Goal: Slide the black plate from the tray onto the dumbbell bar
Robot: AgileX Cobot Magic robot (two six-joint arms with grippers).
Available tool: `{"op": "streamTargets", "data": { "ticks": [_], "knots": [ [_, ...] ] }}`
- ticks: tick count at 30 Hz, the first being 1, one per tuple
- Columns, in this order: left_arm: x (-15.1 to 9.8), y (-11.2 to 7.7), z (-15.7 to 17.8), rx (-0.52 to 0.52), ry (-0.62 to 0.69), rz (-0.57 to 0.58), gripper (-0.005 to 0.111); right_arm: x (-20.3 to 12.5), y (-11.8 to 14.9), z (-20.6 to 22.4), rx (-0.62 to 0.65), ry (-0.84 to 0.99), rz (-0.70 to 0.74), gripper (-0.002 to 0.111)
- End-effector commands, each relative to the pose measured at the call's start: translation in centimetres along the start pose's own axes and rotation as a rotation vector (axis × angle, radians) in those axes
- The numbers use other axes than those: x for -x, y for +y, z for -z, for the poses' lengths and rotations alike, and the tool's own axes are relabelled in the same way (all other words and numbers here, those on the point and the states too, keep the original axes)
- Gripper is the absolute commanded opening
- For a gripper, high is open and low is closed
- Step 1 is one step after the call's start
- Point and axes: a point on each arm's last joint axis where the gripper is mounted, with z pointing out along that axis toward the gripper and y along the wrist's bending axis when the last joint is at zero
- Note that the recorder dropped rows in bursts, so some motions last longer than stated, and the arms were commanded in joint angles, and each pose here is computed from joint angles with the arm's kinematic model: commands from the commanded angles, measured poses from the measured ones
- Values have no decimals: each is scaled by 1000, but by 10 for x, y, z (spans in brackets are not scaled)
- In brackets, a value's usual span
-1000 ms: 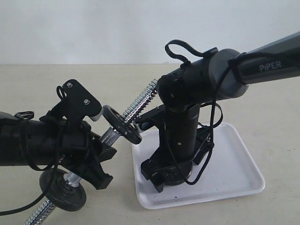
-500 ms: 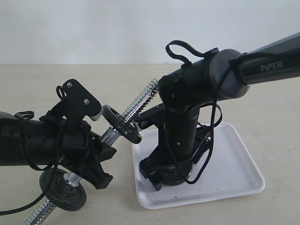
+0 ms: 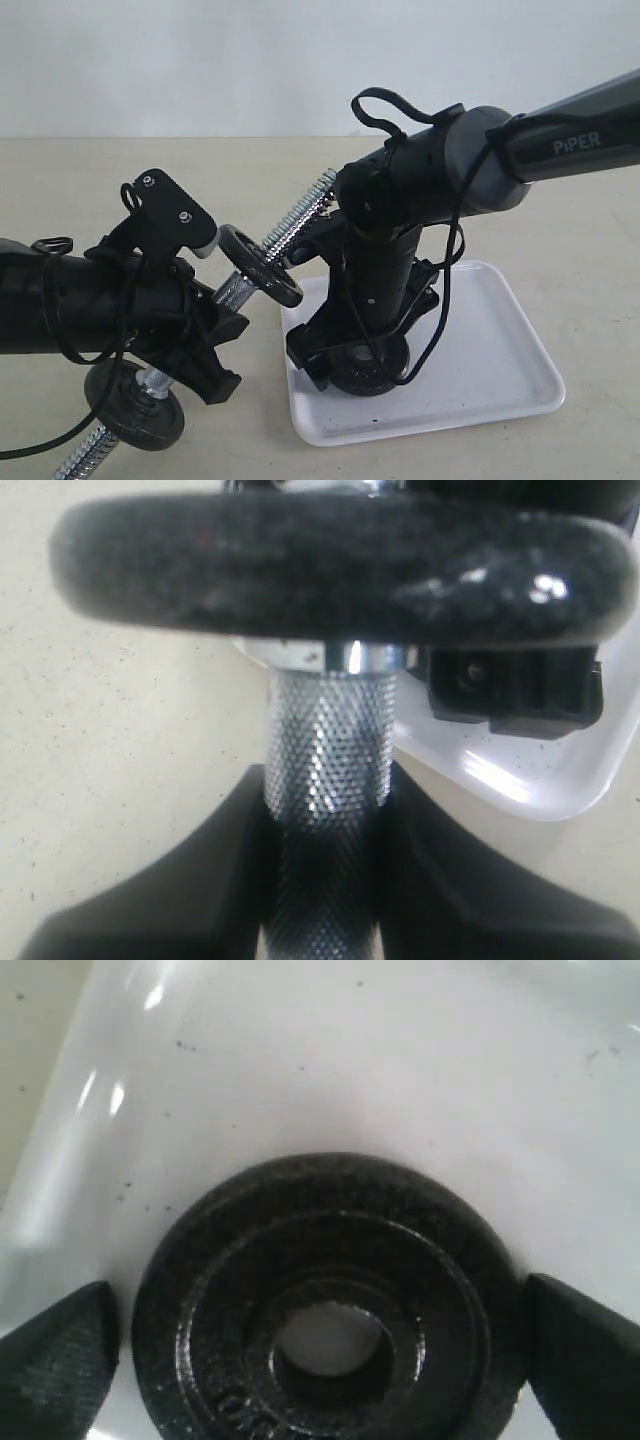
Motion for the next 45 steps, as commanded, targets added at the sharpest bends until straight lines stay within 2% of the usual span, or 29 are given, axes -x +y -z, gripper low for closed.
{"op": "streamTargets", "data": {
  "ticks": [1, 5, 8, 10, 13, 20, 21, 23, 24, 25, 26, 30, 33, 40, 45],
  "knots": [
    [26, -1, 14, -35, -118, 17, 4, -10, 0, -27, -13, 72, 18, 105],
    [26, -1, 14, -35, -118, 21, 4, -13, -1, -26, -15, 102, 12, 105],
    [26, -1, 14, -35, -118, 21, 4, -14, -1, -26, -19, 115, 17, 99],
    [26, -1, 14, -35, -118, 22, 4, -14, -1, -26, -19, 115, 20, 91],
    [26, -1, 14, -35, -118, 22, 4, -15, -1, -26, -19, 124, 20, 68],
    [26, -1, 14, -35, -118, 22, 4, -14, -1, -27, -19, 116, 12, 64],
    [26, -1, 14, -35, -118, 22, 4, -14, -1, -27, -19, 118, 12, 59],
    [26, -1, 14, -35, -118, 22, 4, -17, -1, -27, -22, 144, 13, 33],
    [26, -1, 14, -35, -118, 22, 4, -19, -3, -27, -43, 171, 33, 10],
    [26, -1, 14, -33, -117, 22, 4, -21, -4, -26, -53, 189, 42, -1],
    [26, -1, 14, -31, -116, 22, 4, -23, -6, -26, -73, 212, 61, 6],
    [26, -1, 14, -32, -116, 32, 4, -27, -11, -24, -114, 264, 95, 0],
    [26, -1, 14, -32, -116, 32, 4, -27, -12, -23, -129, 270, 109, 0],
    [26, 0, 14, -25, -114, 32, 4, -22, -11, -21, -115, 206, 101, 0],
    [24, 3, 12, 12, -95, 36, 4, -14, -10, 6, -109, 88, 98, 0]
  ]
}}
